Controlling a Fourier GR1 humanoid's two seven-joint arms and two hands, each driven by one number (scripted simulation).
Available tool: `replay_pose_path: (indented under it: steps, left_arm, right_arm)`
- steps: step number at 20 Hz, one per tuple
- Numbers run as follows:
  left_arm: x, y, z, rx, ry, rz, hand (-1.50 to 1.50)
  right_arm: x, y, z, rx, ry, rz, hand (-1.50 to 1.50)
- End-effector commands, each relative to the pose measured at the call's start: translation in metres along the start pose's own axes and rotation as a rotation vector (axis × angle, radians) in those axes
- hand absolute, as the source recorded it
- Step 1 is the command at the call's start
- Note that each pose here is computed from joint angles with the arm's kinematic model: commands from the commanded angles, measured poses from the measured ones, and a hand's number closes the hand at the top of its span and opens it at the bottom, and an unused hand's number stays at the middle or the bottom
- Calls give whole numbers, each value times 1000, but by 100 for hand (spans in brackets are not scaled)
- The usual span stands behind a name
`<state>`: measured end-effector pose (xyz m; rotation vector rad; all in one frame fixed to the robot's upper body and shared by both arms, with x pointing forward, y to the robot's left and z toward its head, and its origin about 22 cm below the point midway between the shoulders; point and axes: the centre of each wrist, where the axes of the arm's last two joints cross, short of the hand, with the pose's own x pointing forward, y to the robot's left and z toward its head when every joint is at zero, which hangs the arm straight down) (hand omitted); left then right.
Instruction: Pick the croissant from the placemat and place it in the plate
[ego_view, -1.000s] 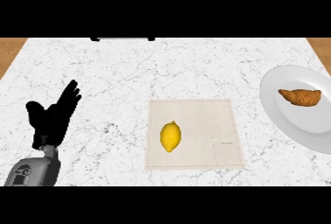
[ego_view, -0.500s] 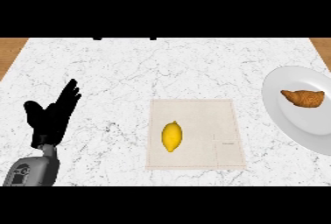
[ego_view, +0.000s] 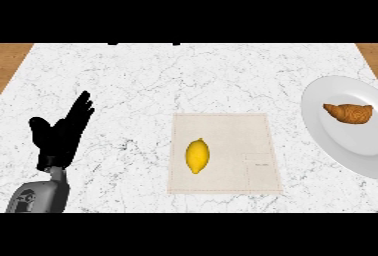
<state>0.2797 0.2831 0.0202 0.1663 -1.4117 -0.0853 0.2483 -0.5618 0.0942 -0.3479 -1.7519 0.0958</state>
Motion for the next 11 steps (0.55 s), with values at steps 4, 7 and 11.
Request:
replay_pose_path:
  steps: [4,7,11]
  left_arm:
    - [-4,6,-8,8,16,-9,0]
    - [2,-12,0,7,-1,9,0]
    - [5,-11,-15,-10,-16,-1,0]
  right_arm:
    - [-12,-19,18,1,-5,18,-150]
    - [-15,-21,21,-5,14,52,-150]
    - [-13,-29,26,13,50,69,-150]
